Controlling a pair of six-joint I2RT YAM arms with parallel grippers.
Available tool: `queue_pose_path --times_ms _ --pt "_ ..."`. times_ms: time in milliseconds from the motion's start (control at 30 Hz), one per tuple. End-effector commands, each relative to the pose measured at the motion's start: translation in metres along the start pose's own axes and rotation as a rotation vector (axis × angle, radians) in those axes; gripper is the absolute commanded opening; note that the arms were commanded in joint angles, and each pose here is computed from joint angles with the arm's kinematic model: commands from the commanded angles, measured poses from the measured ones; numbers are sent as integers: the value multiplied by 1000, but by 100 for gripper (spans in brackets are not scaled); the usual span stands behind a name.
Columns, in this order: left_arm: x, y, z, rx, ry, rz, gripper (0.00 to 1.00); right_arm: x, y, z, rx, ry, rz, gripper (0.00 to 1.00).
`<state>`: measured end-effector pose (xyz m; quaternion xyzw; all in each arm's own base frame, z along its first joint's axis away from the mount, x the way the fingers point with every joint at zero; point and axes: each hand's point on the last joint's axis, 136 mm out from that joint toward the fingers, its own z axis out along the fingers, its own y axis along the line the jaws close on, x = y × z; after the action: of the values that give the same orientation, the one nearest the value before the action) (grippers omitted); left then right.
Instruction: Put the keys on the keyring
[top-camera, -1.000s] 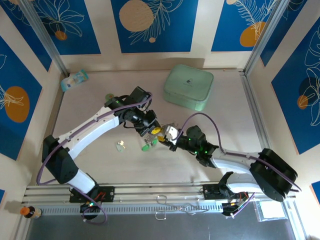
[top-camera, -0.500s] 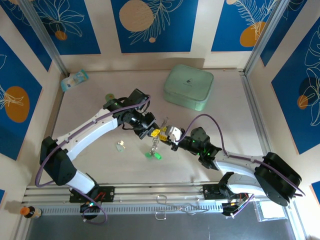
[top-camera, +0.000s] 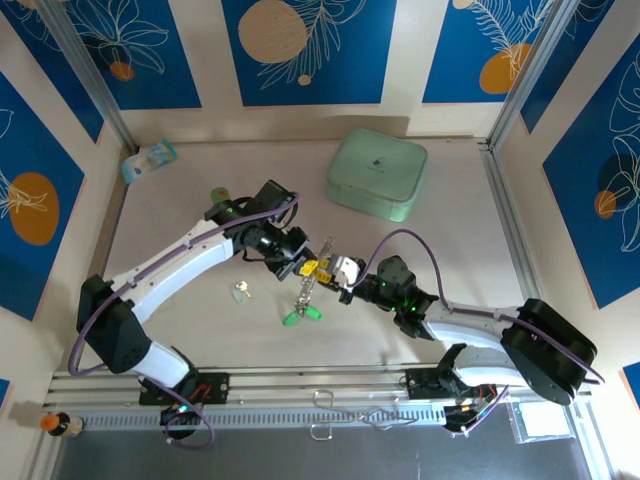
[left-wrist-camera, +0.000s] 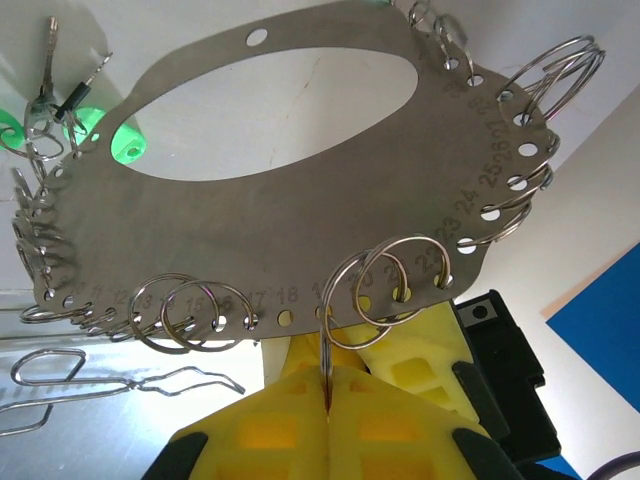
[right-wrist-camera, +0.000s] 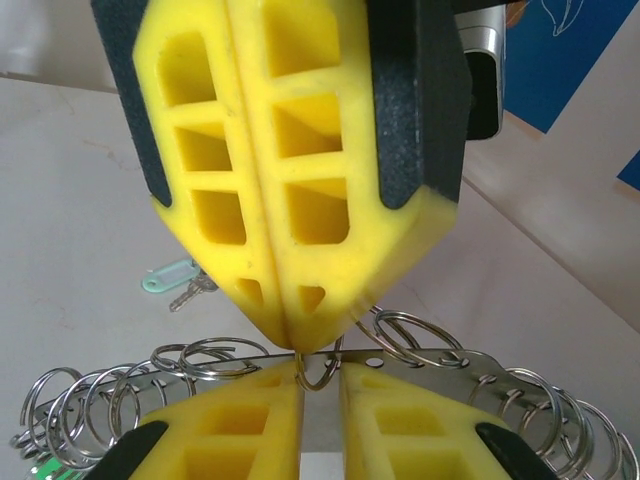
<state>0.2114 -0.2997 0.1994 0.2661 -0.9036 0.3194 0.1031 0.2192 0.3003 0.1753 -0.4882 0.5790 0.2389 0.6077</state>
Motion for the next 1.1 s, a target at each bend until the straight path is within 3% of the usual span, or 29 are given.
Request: queue_pose_path --times_ms 0,200,367,400,433,467,567,667,833,933,1067 --pt "5 2 -7 16 13 -95 0 -29 -10 2 32 -92 -36 19" --pt "4 9 -2 36 15 -164 0 -30 -8 3 32 -99 -49 18" --pt "0 7 -1 99 2 -189 0 -30 -6 6 15 -90 -52 0" --pt "-3 5 0 124 -10 -185 8 -30 -7 5 16 -86 -51 0" --pt "-7 3 -3 158 -31 -171 27 -29 -6 5 13 -80 -49 0" --pt "-13 1 -6 184 -61 -145 37 -28 -7 4 10 -72 -44 0" --pt "-41 0 -34 219 -259 -1 56 -25 -7 0 -15 -22 -11 0" --pt "-69 -10 -67 258 -476 234 62 -23 -6 -5 -60 29 24 0" --pt "-82 -23 -90 233 -738 811 56 -18 -3 -12 -139 117 79 0" --pt "-70 -23 -85 246 -804 1180 51 -19 -4 -15 -184 168 120 0" --pt "-45 -1 -56 217 -737 1647 41 -21 -6 -21 -227 202 167 0"
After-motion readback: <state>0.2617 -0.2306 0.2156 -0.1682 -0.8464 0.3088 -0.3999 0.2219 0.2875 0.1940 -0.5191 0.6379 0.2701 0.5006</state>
